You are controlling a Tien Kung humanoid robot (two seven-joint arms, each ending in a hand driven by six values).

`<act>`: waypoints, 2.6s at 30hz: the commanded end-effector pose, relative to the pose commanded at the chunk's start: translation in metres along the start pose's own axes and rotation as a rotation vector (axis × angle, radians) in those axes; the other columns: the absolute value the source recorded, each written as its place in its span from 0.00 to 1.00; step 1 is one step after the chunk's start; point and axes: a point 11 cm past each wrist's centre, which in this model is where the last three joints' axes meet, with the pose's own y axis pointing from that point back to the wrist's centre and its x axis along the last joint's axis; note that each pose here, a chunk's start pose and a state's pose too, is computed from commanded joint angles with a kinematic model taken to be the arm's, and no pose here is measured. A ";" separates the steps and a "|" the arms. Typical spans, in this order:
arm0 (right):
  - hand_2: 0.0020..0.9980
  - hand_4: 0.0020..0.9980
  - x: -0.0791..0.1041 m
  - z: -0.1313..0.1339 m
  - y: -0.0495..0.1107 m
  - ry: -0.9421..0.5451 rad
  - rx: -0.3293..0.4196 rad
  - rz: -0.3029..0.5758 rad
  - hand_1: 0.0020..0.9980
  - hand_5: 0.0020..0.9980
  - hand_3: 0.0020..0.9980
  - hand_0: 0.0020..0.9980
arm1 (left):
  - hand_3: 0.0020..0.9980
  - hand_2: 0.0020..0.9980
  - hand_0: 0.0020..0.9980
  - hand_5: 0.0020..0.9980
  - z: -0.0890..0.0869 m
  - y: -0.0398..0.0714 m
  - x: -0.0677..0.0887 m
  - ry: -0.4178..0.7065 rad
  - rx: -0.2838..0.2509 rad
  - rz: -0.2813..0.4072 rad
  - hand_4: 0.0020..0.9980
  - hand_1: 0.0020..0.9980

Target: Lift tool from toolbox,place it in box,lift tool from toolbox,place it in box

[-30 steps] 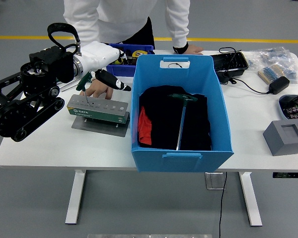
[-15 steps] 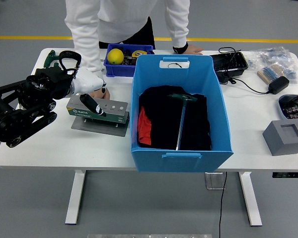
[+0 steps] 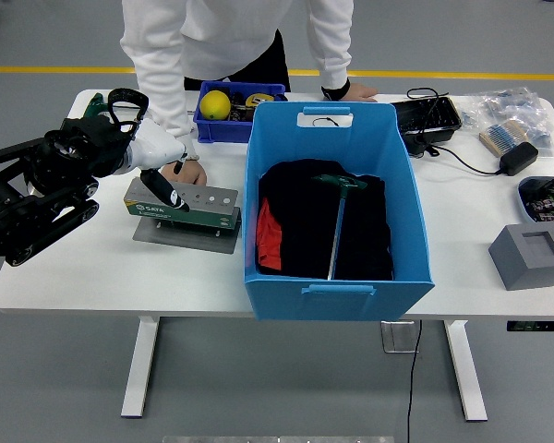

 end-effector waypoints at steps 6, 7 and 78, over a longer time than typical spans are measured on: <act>0.73 0.79 0.000 0.000 0.000 0.001 0.000 0.001 0.66 0.67 0.56 0.67 | 0.58 0.62 0.86 0.82 -0.002 -0.001 -0.001 -0.008 0.004 -0.015 1.00 0.73; 0.73 0.79 0.000 -0.001 0.000 0.002 0.000 0.002 0.66 0.67 0.56 0.67 | 0.58 0.62 0.86 0.82 -0.002 -0.001 -0.001 -0.008 0.005 -0.020 1.00 0.73; 0.73 0.79 0.000 0.002 0.000 0.001 -0.006 0.002 0.66 0.67 0.56 0.67 | 0.03 0.00 0.14 0.50 -0.038 0.011 0.030 0.216 -0.054 0.336 0.87 0.00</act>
